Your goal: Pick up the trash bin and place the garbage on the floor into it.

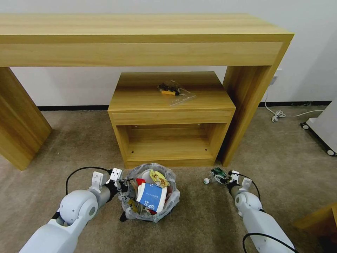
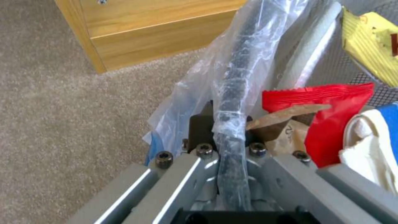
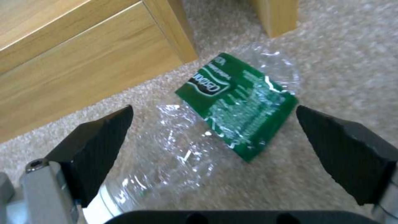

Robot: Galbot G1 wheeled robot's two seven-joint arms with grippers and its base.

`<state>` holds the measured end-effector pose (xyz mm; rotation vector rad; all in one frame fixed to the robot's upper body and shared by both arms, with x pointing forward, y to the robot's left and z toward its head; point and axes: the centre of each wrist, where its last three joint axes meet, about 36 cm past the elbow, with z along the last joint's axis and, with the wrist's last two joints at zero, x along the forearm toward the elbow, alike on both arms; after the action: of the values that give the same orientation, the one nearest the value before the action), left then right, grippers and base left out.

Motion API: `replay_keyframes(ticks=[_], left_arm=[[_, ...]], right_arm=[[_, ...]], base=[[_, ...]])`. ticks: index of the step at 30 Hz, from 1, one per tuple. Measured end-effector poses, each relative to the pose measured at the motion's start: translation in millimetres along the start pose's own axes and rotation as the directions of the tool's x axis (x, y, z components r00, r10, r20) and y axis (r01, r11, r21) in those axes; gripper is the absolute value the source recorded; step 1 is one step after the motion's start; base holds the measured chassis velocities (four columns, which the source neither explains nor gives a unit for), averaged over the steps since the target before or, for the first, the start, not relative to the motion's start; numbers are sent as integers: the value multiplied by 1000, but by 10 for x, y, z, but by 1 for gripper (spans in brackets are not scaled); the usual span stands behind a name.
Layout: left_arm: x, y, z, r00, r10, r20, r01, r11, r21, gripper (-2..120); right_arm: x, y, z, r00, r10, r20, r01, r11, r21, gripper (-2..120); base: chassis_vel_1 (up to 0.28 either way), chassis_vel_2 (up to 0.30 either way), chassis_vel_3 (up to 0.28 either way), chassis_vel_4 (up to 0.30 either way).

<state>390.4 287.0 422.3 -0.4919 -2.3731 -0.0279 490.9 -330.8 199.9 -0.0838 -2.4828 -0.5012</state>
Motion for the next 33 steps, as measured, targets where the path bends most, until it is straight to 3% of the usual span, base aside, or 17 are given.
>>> replay_keyframes(ticks=[15, 26, 29, 33], left_arm=[[-28, 25, -35, 1000, 3, 5, -3, 1000, 8, 0], [-15, 46, -34, 1000, 1, 3, -1, 1000, 9, 0], [-14, 48, -37, 1000, 0, 3, 0, 1000, 9, 0], [-18, 51, -60, 1000, 1, 9, -1, 1000, 9, 0]], right_arm=[[-124, 65, -49, 997, 67, -34, -70, 993, -90, 100], [-290, 25, -43, 999, 13, -31, -15, 998, -62, 99], [-307, 28, -43, 999, 4, -33, -6, 998, -60, 95], [-370, 63, -42, 1000, -12, -26, 11, 998, -56, 75]], base=[[0, 0, 0, 0], [0, 0, 0, 0], [0, 0, 0, 0], [0, 0, 0, 0]])
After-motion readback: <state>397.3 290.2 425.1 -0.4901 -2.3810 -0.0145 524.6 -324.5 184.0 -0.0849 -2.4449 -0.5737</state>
